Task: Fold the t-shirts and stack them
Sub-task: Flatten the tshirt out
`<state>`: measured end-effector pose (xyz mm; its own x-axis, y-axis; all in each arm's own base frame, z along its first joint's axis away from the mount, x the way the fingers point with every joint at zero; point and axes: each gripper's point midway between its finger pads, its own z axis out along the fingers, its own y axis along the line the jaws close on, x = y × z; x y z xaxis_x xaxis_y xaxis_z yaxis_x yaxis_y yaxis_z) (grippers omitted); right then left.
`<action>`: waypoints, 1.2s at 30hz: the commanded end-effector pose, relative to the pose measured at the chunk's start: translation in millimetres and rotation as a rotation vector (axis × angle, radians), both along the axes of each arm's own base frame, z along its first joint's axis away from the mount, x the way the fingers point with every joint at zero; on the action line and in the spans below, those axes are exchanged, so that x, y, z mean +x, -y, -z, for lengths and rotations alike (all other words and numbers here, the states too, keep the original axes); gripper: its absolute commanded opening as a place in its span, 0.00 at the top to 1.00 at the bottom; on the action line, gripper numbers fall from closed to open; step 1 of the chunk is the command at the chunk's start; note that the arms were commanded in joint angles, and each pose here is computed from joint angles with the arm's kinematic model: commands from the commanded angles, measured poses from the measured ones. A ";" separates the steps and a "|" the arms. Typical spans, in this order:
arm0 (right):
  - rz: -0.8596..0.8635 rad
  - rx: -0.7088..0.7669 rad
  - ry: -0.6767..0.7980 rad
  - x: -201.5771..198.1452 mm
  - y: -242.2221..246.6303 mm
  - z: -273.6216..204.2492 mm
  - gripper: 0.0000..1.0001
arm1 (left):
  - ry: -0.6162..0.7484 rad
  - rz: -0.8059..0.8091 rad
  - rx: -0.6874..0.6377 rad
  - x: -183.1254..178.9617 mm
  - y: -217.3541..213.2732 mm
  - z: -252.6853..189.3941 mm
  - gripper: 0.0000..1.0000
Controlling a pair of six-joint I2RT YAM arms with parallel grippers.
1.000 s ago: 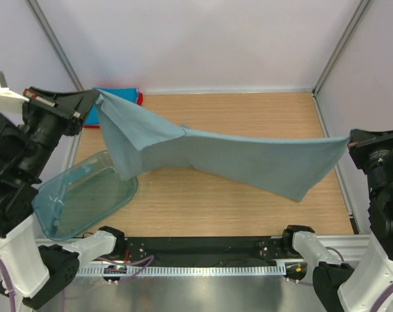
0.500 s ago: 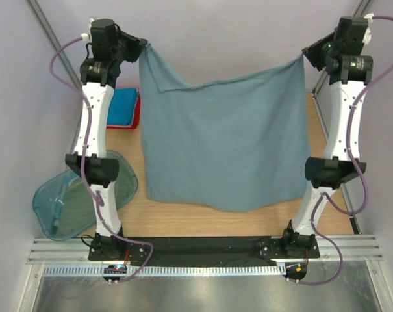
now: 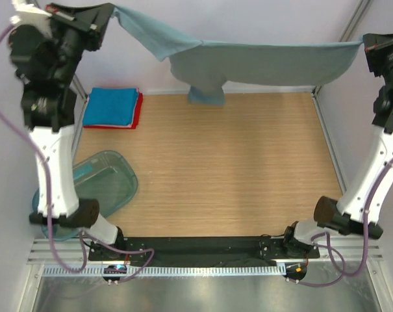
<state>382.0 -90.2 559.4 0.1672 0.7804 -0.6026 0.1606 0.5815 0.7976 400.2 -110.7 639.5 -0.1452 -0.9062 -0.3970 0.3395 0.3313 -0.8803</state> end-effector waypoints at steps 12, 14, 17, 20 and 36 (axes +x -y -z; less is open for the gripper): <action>0.031 0.029 -0.491 -62.1 -10.1 188.4 0.99 | -0.332 -0.039 0.191 -71.9 -16.4 184.4 1.00; 0.070 0.017 -0.605 -72.9 -3.1 230.1 0.99 | -0.489 -0.060 0.222 -85.1 -23.0 245.8 1.00; 0.110 0.048 -0.759 -89.9 -0.6 288.1 0.99 | -0.687 -0.080 0.284 -121.4 -34.5 316.1 1.00; 0.207 0.063 -0.879 -114.4 9.0 332.3 0.99 | -0.823 -0.059 0.327 -155.5 -38.1 357.5 1.00; 0.556 0.090 -1.077 -195.9 32.4 396.9 0.99 | -1.110 0.063 0.437 -182.2 -23.9 445.2 1.00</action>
